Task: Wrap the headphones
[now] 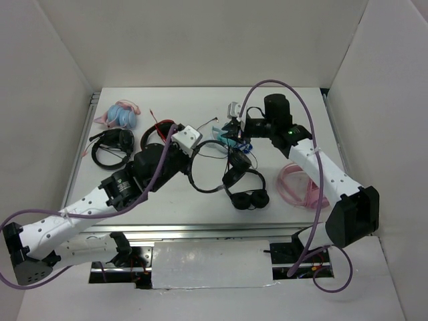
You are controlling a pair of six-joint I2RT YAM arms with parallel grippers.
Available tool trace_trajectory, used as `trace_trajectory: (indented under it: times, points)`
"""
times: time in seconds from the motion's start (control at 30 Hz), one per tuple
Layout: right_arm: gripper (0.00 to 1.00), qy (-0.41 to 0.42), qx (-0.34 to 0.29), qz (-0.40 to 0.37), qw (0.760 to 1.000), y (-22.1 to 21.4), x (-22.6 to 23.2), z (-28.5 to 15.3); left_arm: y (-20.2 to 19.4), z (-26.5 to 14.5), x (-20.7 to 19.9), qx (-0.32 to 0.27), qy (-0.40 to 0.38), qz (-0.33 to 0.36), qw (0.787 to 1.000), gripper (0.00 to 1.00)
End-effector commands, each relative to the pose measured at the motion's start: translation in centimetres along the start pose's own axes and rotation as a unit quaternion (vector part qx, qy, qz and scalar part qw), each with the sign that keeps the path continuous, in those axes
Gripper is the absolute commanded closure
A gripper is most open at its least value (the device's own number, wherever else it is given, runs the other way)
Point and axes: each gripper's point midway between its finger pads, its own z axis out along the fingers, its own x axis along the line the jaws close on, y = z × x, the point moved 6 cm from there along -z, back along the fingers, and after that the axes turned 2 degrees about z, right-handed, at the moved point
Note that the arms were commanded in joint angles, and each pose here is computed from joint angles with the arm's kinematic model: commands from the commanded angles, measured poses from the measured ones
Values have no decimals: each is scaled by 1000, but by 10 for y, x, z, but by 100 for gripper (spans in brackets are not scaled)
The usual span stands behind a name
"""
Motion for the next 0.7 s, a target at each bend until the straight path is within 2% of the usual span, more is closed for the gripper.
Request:
trace_trajectory:
  times: [0.0, 0.1, 0.37, 0.5, 0.67]
  points:
    - [62, 41, -78, 8, 996, 16, 6, 9, 63, -25, 4, -102, -18, -56, 993, 100]
    - [55, 60, -94, 36, 993, 14, 12, 20, 83, -35, 9, -125, -17, -69, 990, 100]
    - [47, 69, -161, 89, 980, 20, 27, 68, 143, -64, 29, -180, 12, -132, 975, 100]
    - [46, 62, -188, 116, 973, 11, 23, 96, 165, -68, 37, -182, 33, -143, 972, 100]
    - [47, 59, -185, 172, 966, -12, 26, 126, 204, -86, 53, -216, 59, -149, 963, 100]
